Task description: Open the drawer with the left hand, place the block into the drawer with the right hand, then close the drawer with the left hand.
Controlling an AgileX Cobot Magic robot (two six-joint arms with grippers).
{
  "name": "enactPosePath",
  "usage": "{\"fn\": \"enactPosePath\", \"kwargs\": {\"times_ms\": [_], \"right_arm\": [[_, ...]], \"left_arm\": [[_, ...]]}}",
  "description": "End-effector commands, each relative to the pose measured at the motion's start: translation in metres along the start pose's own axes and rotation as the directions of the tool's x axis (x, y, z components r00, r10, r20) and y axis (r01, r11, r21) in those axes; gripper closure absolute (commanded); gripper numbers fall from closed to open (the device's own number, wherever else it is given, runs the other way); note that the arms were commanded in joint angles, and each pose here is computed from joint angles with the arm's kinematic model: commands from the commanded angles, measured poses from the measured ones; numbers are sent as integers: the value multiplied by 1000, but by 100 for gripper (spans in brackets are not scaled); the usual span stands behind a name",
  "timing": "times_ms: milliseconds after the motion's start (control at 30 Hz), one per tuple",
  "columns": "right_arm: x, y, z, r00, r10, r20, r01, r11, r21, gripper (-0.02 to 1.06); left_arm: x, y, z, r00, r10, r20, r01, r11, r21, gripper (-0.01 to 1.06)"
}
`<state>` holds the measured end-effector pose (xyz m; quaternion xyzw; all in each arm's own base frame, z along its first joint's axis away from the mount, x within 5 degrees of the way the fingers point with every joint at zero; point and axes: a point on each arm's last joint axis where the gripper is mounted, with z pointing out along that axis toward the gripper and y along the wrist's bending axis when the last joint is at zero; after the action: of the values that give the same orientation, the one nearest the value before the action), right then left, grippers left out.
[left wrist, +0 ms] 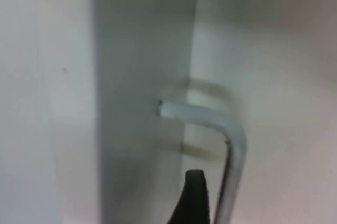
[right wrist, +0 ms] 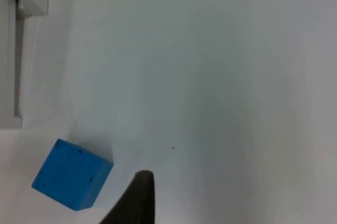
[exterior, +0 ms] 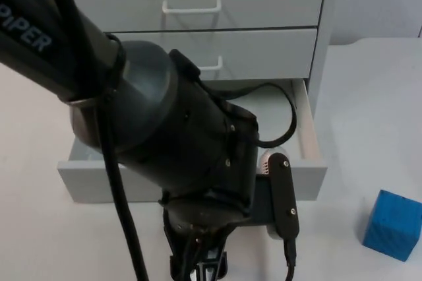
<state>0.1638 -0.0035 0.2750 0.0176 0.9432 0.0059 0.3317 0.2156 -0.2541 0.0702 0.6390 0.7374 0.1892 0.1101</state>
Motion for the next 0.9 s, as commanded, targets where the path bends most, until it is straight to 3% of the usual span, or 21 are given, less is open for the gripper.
{"fn": "enactPosePath", "kwargs": {"times_ms": [0,133,267,467,600,867], "right_arm": [[-2,0,-2,1000,-2,17,2,1000,2,-1],[-2,0,-2,1000,-2,17,2,1000,2,-1],[-2,0,-2,1000,-2,17,2,1000,2,-1],[-2,0,-2,1000,-2,17,2,1000,2,-1],[-2,0,-2,1000,-2,17,2,1000,2,-1],[-1,0,-2,1000,-2,11,2,1000,2,-1]], "left_arm": [[6,-9,3,999,-25,-38,27,999,39,33],[10,0,-16,999,-28,-40,29,999,33,33],[12,9,-53,995,-81,50,78,994,75,33],[18,23,-96,974,-146,175,134,988,82,33],[31,37,-140,929,-211,305,202,977,61,33],[50,45,-182,854,-304,422,291,952,96,33]]}}
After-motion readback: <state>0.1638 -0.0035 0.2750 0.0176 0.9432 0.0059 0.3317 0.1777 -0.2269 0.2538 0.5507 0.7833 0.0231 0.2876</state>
